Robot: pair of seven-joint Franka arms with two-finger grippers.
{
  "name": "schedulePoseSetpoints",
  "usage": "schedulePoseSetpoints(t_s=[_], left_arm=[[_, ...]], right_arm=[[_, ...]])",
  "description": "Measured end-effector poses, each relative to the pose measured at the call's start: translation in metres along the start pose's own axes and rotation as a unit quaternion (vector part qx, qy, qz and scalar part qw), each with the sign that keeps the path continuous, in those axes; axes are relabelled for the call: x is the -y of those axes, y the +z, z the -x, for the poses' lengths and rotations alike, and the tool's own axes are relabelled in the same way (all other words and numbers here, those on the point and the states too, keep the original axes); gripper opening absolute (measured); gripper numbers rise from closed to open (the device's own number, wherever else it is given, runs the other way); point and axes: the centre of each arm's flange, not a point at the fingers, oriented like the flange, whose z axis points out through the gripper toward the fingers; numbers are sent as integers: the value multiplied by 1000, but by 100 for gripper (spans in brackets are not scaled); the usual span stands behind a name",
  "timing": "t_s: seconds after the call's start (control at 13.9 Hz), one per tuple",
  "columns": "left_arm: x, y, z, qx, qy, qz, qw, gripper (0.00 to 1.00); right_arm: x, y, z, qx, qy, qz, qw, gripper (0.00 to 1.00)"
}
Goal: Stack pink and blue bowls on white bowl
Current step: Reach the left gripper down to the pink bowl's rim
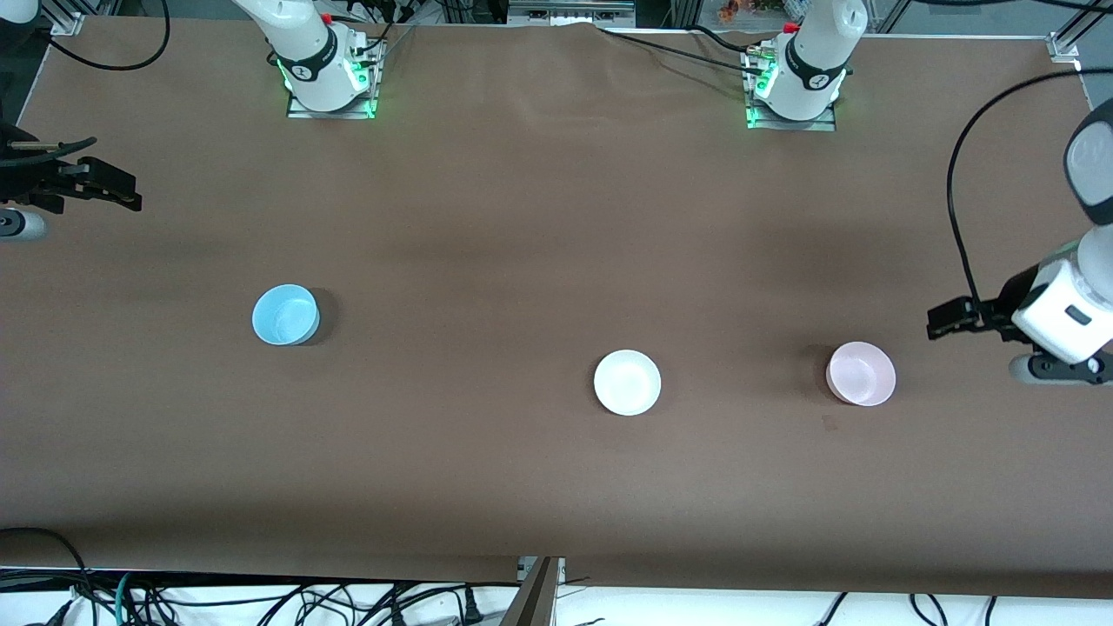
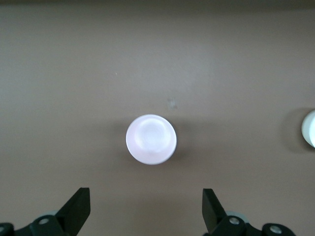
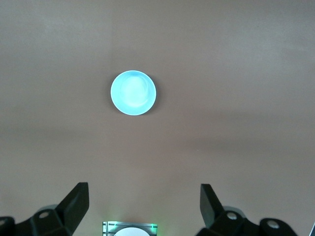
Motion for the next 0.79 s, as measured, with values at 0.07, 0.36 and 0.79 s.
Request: schedulePoseSetpoints(t_s=[0.07,0.36,0.79], left_arm=[[5,15,-7,0,-3,-2,1000,100],[21,86,-23,-4,-18,8,1000,100],[54,158,-11,-18,-10,11,1000,100]], right_arm=[[0,0,0,0,0,0,1000,100],[0,0,0,0,0,0,1000,100],[0,0,0,0,0,0,1000,100]])
